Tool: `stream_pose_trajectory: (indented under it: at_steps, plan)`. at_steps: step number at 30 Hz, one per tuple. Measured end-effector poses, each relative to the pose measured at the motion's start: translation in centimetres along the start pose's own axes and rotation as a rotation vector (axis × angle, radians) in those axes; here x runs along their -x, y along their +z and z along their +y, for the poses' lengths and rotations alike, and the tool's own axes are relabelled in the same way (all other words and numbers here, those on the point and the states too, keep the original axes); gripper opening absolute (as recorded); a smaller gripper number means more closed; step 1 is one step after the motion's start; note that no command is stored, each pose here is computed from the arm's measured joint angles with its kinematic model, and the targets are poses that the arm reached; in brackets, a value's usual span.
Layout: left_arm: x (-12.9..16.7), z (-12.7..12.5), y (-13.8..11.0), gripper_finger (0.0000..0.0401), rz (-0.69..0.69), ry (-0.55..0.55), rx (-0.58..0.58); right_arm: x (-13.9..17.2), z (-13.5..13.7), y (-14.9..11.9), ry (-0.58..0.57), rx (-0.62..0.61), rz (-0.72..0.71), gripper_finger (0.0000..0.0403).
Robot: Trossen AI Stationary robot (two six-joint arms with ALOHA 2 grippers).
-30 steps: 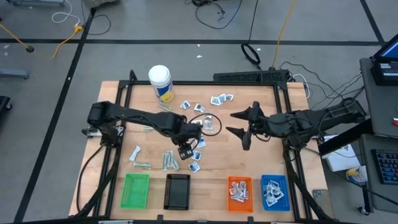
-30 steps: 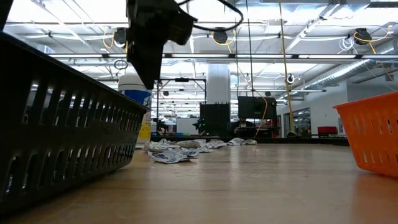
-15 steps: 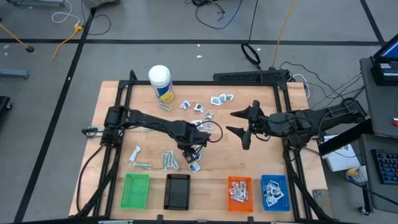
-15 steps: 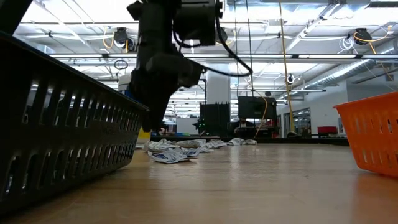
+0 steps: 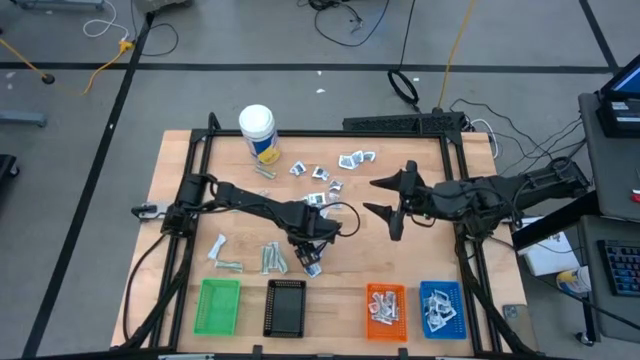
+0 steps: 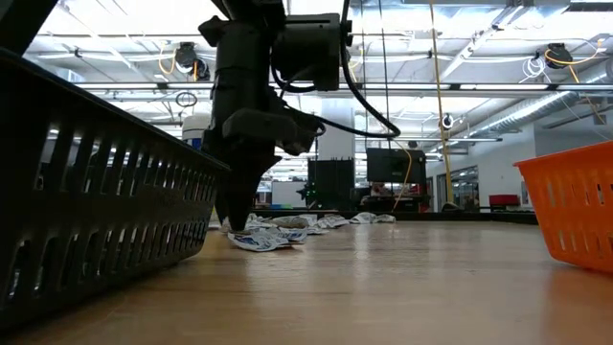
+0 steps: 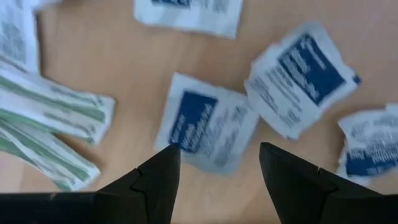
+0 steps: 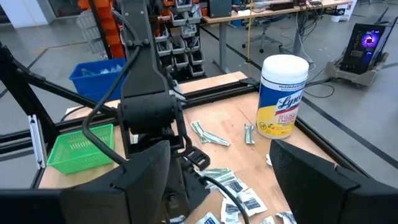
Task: Pick & Place First Aid Supplies
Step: Put the alcohol pad into the blue bin
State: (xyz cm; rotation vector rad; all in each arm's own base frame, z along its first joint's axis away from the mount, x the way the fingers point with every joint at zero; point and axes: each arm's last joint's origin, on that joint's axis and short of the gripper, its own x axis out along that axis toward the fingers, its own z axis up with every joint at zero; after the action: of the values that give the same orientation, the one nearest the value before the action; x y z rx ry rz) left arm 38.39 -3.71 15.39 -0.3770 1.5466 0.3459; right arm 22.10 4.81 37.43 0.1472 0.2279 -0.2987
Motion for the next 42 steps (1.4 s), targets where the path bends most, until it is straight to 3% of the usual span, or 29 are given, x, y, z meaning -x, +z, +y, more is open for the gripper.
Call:
stream_pose_trajectory:
  at_steps: [7, 14, 27, 33, 42]
  plan:
    - [0.0, 0.1, 0.0, 0.0210, -0.009, 0.020, -0.035, 0.0, 0.2, 0.6, 0.014, 0.006, -0.054, 0.0274]
    - [0.0, 0.0, 0.0, 0.0129, 0.007, -0.008, -0.113, 0.0, 0.2, 0.8, 0.019, 0.000, -0.077, 0.0274]
    - [-0.6, 0.2, -0.5, 0.0007, 0.055, -0.046, -0.127, 0.0, 0.2, 0.8, 0.019, 0.000, -0.078, 0.0274]
    - [0.4, 1.0, -0.3, 0.0002, 0.083, -0.127, -0.096, 0.0, 0.2, 0.8, 0.018, -0.001, -0.078, 0.0274]
    - [4.6, 2.0, -1.1, 0.0001, 0.014, -0.172, -0.096, 0.0, 0.2, 0.8, 0.015, -0.001, -0.079, 0.0274]
